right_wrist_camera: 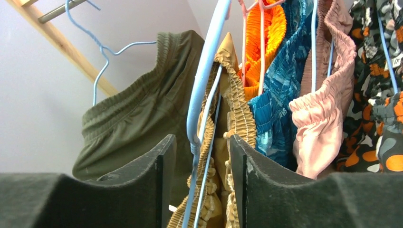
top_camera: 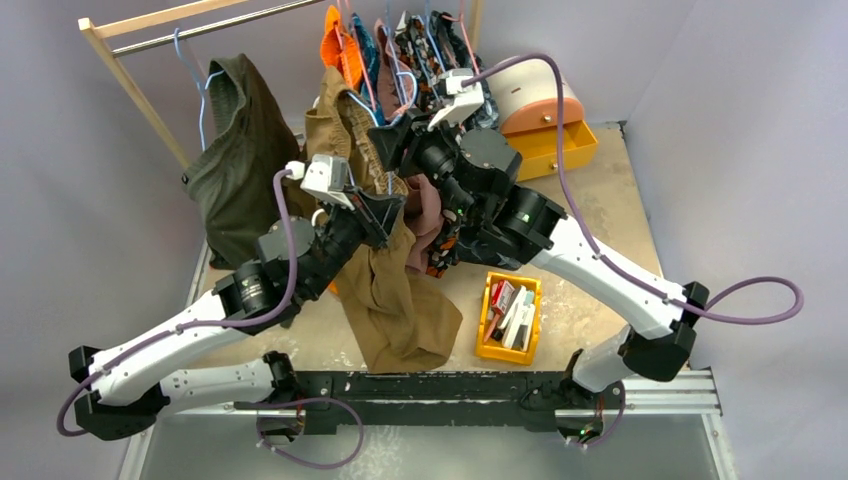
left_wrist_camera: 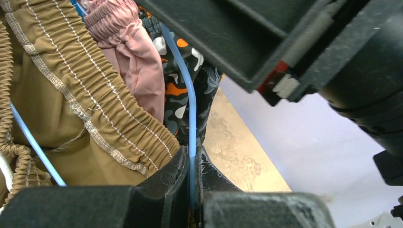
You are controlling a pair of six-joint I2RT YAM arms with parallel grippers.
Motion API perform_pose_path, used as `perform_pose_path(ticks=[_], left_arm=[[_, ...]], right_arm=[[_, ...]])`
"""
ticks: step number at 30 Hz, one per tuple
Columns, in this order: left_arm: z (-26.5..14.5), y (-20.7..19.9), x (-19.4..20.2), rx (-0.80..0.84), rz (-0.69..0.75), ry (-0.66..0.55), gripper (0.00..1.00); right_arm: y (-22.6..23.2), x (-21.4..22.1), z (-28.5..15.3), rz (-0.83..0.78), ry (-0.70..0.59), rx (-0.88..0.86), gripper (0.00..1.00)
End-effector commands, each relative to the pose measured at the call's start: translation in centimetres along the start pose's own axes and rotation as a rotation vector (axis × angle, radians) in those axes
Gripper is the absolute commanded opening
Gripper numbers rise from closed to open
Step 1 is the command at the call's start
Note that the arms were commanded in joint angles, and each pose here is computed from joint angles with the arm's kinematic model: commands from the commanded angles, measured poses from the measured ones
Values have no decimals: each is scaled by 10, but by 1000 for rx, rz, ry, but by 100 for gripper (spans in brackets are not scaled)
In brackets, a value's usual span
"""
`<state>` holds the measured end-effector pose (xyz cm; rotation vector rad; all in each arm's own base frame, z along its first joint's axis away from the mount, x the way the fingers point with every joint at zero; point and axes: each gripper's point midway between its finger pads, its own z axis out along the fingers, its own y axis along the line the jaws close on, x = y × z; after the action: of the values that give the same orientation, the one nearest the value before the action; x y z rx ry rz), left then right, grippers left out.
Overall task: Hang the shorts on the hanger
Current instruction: Adjust the hanger on the clothesline.
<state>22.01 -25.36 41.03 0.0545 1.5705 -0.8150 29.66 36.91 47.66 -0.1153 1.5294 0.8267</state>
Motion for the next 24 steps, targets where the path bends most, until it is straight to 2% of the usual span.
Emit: perform_pose_path(ticks=[1, 6, 10, 13, 17, 24], left_arm=[[-12, -8, -28, 44, -47, -61, 0], [-28, -6, -32, 63, -37, -35, 0], [-44, -7, -31, 107, 0, 15, 0], [-56, -13, -25, 171, 29, 59, 0], [-70, -20, -22, 251, 44, 88, 0], [-76, -17, -22, 255, 35, 79, 0]], right_arm=[[21, -35, -26, -22, -58, -126, 52], [30, -32, -52, -117, -10, -250, 62], [38, -30, -75, -227, -8, -369, 65], [41, -36, -84, -252, -39, -408, 66], [50, -47, -84, -202, -57, -427, 69], [44, -58, -71, -23, -50, -313, 71]])
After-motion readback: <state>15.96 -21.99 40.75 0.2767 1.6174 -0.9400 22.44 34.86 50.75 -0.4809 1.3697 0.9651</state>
